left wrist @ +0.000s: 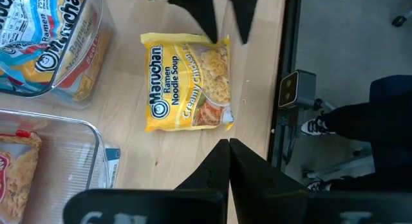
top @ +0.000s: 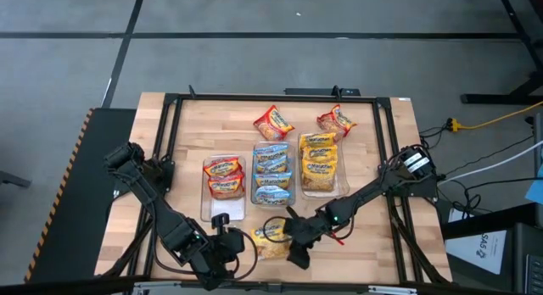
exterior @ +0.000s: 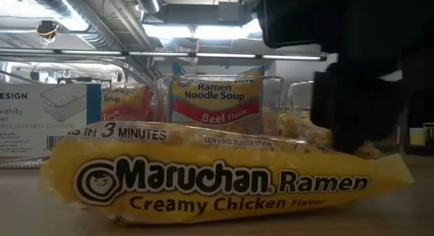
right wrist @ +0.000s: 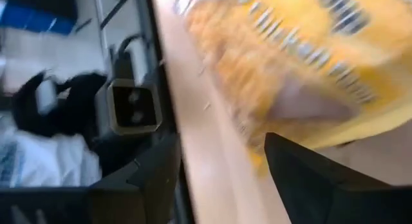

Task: Sort Maruchan noodles
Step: Put the yellow noodle pack into the right transparent bin

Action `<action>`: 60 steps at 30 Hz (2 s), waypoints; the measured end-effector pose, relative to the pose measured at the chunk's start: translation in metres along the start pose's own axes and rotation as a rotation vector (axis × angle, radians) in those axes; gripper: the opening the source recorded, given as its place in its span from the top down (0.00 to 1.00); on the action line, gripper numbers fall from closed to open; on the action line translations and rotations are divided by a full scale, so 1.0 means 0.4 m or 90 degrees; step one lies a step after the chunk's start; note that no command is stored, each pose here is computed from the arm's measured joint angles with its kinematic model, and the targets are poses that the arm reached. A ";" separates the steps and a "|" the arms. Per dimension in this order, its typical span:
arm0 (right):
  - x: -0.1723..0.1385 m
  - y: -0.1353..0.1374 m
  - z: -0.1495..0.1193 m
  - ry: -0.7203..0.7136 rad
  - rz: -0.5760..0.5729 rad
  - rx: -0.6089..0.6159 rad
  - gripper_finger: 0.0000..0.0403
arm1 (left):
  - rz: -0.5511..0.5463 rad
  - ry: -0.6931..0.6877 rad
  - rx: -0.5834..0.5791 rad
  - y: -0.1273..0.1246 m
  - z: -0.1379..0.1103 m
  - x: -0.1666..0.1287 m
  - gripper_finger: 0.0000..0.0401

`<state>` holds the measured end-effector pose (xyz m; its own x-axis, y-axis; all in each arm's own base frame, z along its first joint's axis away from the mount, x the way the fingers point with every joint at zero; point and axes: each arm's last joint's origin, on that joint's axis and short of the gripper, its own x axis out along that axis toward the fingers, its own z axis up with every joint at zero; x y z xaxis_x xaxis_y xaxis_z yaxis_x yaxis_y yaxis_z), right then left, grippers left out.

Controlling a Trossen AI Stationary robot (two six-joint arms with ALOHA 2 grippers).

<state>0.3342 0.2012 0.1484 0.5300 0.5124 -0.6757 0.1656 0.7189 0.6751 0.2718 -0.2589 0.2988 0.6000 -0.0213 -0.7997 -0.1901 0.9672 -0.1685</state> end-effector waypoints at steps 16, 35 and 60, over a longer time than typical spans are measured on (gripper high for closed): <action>-0.004 -0.029 -0.025 0.079 -0.072 0.059 0.43 | 0.001 0.000 0.022 0.000 0.000 0.000 1.00; 0.071 -0.048 0.005 -0.044 -0.028 0.076 0.43 | 0.008 -0.009 0.033 0.001 0.001 0.000 1.00; 0.049 -0.027 0.005 0.004 0.029 0.032 0.99 | 0.014 -0.016 0.034 0.002 0.002 0.000 1.00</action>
<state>0.3445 0.2025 0.1283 0.5325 0.5478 -0.6453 0.1823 0.6702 0.7194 0.2723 -0.2580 0.2991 0.6157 0.0055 -0.7880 -0.1623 0.9794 -0.1200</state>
